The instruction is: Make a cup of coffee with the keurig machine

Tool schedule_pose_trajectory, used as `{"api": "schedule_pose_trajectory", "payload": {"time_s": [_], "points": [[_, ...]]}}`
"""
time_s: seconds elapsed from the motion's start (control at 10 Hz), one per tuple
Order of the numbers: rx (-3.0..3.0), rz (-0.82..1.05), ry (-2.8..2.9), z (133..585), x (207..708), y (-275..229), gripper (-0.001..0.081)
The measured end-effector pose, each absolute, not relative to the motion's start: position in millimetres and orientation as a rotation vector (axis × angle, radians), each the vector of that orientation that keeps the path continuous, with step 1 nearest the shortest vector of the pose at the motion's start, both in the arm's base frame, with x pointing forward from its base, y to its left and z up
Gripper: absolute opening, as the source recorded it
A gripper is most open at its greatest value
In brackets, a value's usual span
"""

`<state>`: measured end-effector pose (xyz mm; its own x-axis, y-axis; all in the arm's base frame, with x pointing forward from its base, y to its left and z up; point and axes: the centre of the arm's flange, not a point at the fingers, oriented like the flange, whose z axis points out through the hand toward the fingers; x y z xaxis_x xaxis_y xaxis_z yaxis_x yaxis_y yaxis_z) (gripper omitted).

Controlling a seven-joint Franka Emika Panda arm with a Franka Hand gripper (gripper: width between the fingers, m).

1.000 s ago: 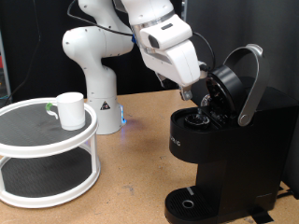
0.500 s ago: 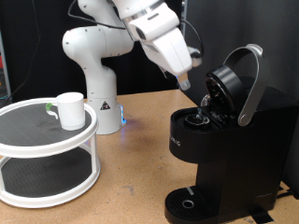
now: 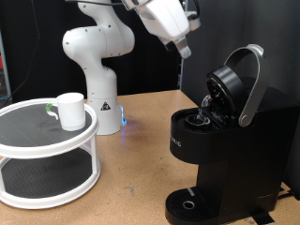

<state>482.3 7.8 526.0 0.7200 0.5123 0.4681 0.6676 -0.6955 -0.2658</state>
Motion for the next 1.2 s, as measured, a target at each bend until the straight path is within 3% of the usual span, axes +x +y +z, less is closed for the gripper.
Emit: {"api": "schedule_pose_trajectory", "payload": {"time_s": [0.7,1.2], "points": [[-2.473,-0.518,-0.887,544,481,6,0.0803],[-2.422,-0.586,-0.882,548,485,59,0.0803]]}}
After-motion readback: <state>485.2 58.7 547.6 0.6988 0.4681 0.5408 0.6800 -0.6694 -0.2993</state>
